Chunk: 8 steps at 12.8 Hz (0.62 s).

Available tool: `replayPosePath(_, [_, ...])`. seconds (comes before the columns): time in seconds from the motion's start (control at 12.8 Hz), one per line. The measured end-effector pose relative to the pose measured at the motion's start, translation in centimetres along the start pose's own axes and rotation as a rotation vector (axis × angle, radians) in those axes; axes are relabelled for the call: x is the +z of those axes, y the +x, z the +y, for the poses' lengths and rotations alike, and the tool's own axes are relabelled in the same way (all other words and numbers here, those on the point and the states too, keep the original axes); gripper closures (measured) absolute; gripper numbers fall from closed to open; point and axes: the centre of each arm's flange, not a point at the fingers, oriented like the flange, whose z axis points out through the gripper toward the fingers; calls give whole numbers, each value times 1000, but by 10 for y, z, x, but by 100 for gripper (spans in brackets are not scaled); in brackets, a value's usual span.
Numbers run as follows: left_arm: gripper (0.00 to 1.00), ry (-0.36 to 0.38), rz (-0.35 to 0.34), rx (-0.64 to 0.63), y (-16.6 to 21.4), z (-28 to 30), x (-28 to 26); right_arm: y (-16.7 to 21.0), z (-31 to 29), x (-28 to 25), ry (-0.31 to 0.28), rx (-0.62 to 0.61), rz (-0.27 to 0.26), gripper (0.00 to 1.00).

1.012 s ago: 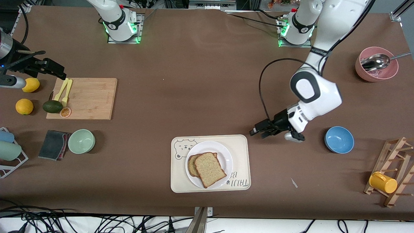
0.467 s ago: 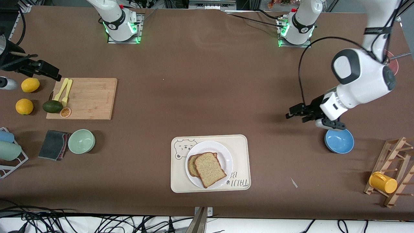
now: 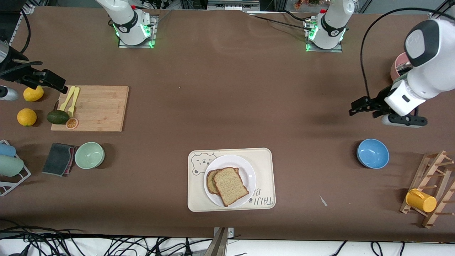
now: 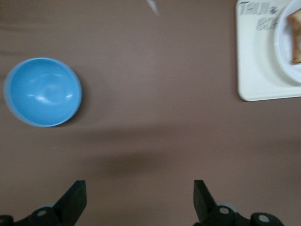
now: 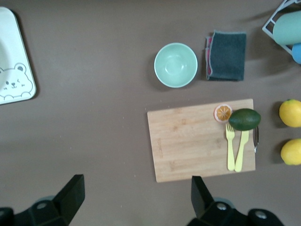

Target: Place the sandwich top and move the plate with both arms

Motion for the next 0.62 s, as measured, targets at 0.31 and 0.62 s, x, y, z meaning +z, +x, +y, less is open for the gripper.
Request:
replayPosePath(0.31, [0,50,-23,-75,-16,-19,-42,-8,5,2,0,7,3,0])
replayPosePath(0.62, [0,77,24,-123,-29,-33,-91,-9,13,2,-2,21,-13,0])
